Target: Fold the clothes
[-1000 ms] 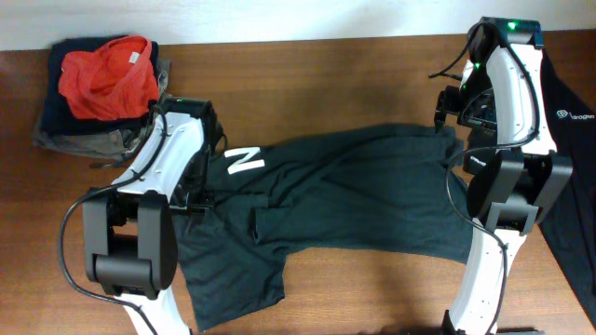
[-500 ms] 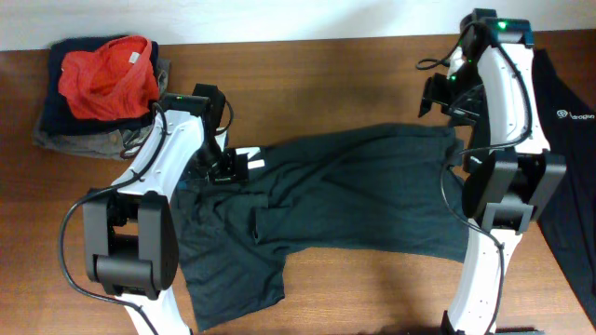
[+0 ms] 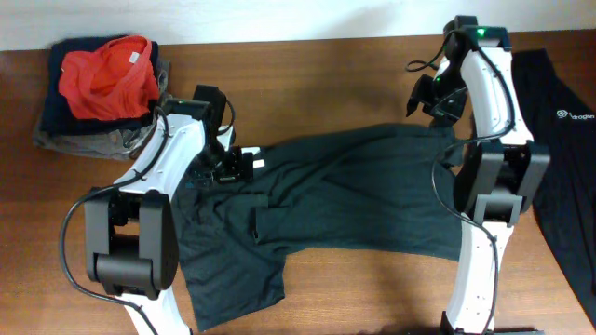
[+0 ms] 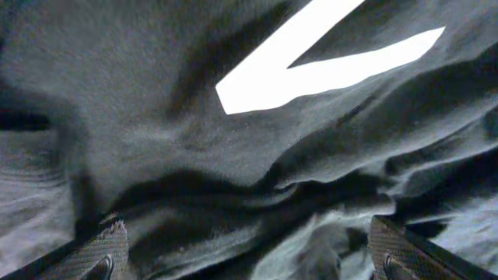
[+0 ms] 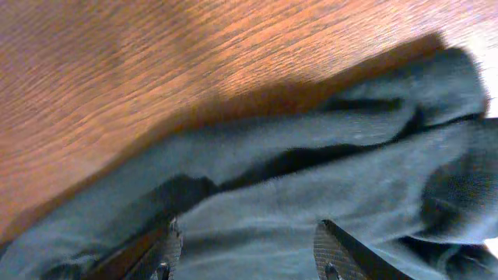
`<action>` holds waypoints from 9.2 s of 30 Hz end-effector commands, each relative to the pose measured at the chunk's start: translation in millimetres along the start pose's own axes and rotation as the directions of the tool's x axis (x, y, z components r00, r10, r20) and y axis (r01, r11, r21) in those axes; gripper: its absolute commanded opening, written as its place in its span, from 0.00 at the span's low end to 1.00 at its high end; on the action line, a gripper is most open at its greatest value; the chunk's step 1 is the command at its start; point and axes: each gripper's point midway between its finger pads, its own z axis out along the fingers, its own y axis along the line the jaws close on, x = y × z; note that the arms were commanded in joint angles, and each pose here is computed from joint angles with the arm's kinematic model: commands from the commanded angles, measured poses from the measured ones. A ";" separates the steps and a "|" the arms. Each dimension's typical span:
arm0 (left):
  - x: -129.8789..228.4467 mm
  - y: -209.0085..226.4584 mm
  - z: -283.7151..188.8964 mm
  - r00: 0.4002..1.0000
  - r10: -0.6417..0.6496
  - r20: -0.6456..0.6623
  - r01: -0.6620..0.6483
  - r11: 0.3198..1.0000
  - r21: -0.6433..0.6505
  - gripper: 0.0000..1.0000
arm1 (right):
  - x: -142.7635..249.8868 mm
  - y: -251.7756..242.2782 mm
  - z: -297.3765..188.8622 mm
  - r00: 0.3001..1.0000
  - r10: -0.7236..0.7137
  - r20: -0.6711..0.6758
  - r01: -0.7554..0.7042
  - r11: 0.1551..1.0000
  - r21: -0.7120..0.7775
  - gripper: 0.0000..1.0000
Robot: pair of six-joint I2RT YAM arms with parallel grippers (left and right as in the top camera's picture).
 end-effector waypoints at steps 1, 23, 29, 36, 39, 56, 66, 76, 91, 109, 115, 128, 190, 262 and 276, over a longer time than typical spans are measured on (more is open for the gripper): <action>7.4 -2.0 3.8 1.000 0.016 -0.012 -0.016 1.000 0.016 0.98 | 10.6 18.3 16.4 0.998 0.050 -0.033 -0.050 0.999 -0.001 0.60; 11.8 -0.7 7.4 1.000 0.014 -0.026 -0.014 1.000 0.014 0.98 | 40.9 28.5 61.9 0.960 0.275 -0.052 -0.265 0.952 0.156 0.59; 11.8 -0.7 7.4 1.000 0.014 -0.026 -0.014 1.000 0.014 0.98 | 47.9 21.4 72.9 0.956 0.283 -0.075 -0.266 0.947 0.181 0.57; 11.9 -0.6 7.4 1.000 0.014 -0.027 -0.014 1.000 0.013 0.94 | 43.7 9.9 70.3 0.960 0.277 -0.033 -0.262 0.937 0.232 0.41; 11.3 -0.7 7.5 1.000 0.015 -0.024 -0.015 1.000 0.014 0.81 | 44.7 0.6 67.6 0.962 0.274 -0.018 -0.258 0.925 0.278 0.38; 4.9 -1.2 7.5 1.000 0.019 0.002 -0.019 1.000 0.015 0.61 | 48.5 -19.3 29.2 0.973 0.225 0.044 -0.225 0.899 0.376 0.04; 2.7 3.2 7.5 1.000 0.018 0.012 -0.018 1.000 -0.011 0.56 | 64.5 -31.0 -7.2 0.975 0.214 0.053 -0.215 0.874 0.436 0.04; 2.6 3.4 7.5 1.000 0.018 0.012 -0.018 1.000 -0.010 0.56 | 85.1 -33.0 -20.9 0.990 0.141 -0.025 -0.112 0.873 0.474 0.05; 2.8 3.3 7.5 1.000 0.018 0.011 -0.018 1.000 -0.011 0.56 | 111.1 -60.1 0.9 0.983 0.142 -0.116 -0.046 0.801 0.596 0.14; 2.2 5.8 7.4 1.000 0.019 0.014 -0.018 1.000 -0.025 0.56 | 58.2 -95.4 0.7 0.968 0.248 -0.042 -0.204 0.873 0.442 0.70; 2.2 5.9 7.4 1.000 0.018 0.014 -0.018 1.000 -0.025 0.56 | 38.5 -98.7 7.4 0.961 0.272 -0.042 -0.246 0.917 0.315 0.70; 2.1 5.9 7.4 1.000 0.018 0.014 -0.018 1.000 -0.026 0.56 | 19.9 -71.7 9.6 0.980 0.198 -0.034 -0.191 0.971 0.146 0.65; 1.0 5.6 7.4 1.000 0.020 0.019 -0.019 1.000 -0.025 0.56 | 22.3 -96.9 32.2 0.975 0.222 -0.029 -0.208 0.944 0.257 0.04; 0.6 5.5 7.4 1.000 0.020 0.021 -0.019 1.000 -0.025 0.56 | 19.2 -86.2 40.9 0.978 0.208 0.008 -0.201 0.934 0.296 0.05; -1.3 5.4 7.3 0.999 0.020 0.028 -0.020 1.000 -0.024 0.56 | 41.5 -116.9 -14.7 0.981 0.196 0.011 -0.176 0.854 0.490 0.04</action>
